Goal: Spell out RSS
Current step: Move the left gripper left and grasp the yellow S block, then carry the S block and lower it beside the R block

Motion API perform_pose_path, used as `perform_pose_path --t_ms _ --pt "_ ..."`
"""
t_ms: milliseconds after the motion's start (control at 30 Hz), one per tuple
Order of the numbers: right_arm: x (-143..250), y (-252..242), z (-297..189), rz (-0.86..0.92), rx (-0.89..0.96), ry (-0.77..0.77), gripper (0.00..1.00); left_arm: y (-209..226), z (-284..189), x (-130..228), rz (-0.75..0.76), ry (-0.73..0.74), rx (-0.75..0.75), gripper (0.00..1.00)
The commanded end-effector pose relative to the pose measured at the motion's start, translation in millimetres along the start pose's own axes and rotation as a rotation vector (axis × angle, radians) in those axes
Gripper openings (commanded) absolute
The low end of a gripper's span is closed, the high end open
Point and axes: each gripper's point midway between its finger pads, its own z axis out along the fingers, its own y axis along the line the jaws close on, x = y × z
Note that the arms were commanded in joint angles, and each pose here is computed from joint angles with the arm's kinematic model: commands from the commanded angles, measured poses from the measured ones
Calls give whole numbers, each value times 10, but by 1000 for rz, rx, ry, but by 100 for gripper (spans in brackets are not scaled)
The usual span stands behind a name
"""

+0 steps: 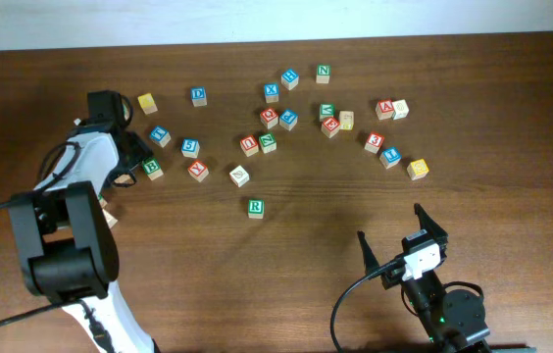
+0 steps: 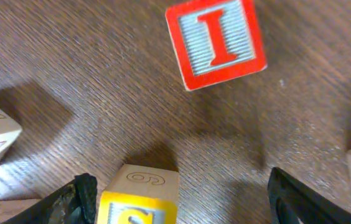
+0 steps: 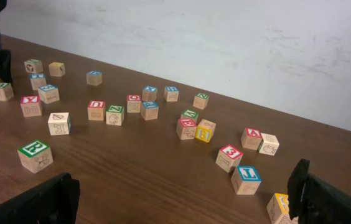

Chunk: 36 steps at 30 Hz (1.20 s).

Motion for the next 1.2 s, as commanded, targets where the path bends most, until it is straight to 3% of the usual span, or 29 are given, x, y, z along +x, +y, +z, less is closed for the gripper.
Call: perform_pose_path --t_ms 0,133,1000,1167 --pt "29 -16 2 15 11 3 98 70 193 159 -1 59 -35 73" --pt "30 -16 2 14 11 4 98 78 192 172 1 64 -38 58" --pt "29 -16 2 15 11 3 98 167 146 321 17 127 -72 12" --pt "29 -16 2 15 11 3 98 128 -495 -55 6 -13 5 6"
